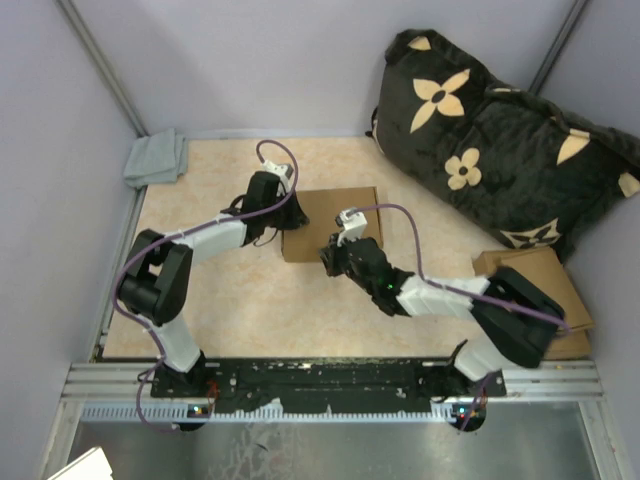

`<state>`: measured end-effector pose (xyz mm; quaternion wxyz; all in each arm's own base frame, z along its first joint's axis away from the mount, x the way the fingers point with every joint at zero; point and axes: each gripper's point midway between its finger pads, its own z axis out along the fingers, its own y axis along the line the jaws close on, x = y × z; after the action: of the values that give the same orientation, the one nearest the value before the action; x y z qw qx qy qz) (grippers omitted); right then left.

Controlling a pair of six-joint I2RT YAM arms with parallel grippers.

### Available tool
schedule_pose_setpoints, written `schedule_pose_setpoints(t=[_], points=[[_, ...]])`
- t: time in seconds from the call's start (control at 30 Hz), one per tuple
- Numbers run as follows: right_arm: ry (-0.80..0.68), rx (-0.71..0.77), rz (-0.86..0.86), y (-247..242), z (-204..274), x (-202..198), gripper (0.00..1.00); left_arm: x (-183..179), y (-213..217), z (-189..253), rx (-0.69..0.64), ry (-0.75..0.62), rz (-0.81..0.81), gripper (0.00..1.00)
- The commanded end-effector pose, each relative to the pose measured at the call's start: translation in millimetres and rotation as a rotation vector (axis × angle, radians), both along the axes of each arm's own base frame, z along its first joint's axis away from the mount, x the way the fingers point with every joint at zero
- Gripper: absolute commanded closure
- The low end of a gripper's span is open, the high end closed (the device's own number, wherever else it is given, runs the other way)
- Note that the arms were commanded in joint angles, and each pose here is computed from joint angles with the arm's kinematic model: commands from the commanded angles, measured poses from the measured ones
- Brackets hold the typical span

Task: Fold the paper box

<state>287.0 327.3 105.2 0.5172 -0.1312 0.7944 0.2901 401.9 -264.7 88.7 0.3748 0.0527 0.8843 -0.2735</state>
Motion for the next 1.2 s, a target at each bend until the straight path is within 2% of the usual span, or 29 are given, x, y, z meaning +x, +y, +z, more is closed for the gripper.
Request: schedule_pose_setpoints(t=[0.0, 0.1, 0.27, 0.43, 0.7, 0.83, 0.97, 1.07, 1.17], points=[[0.03, -0.157, -0.139, -61.8, -3.1, -13.0, 1.0, -16.5, -10.6, 28.1, -0.041, 0.012, -0.05, 0.89], [0.066, -0.257, -0.263, -110.0, -25.5, -10.0, 1.0, -12.4, -29.6, 54.4, -0.086, -0.036, -0.08, 0.87], [0.209, -0.263, -0.423, -156.0, -48.7, 4.3, 1.0, -8.2, -63.8, 58.2, -0.087, -0.04, -0.138, 0.85], [0.219, -0.246, -0.447, -156.5, -56.1, 7.2, 1.0, -1.6, -86.5, 41.3, -0.098, -0.021, -0.161, 0.84], [0.259, -0.298, -0.481, -155.5, -80.7, 18.7, 1.0, 1.6, -112.8, 0.7, -0.08, 0.064, -0.196, 0.83], [0.216, -0.243, -0.481, -149.0, -76.8, 35.4, 1.0, -10.4, -110.1, -24.6, -0.033, 0.134, -0.221, 0.85], [0.155, -0.184, -0.528, -145.0, -64.3, 70.2, 1.0, -34.9, -106.8, -53.9, -0.006, 0.232, -0.291, 0.9], [0.049, -0.116, -0.582, -146.3, -51.1, 92.9, 1.0, -51.2, -100.4, -68.6, 0.012, 0.273, -0.311, 0.93], [-0.093, -0.046, -0.567, -144.5, -39.9, 100.7, 1.0, -69.5, -92.9, -80.6, 0.02, 0.305, -0.321, 0.93]])
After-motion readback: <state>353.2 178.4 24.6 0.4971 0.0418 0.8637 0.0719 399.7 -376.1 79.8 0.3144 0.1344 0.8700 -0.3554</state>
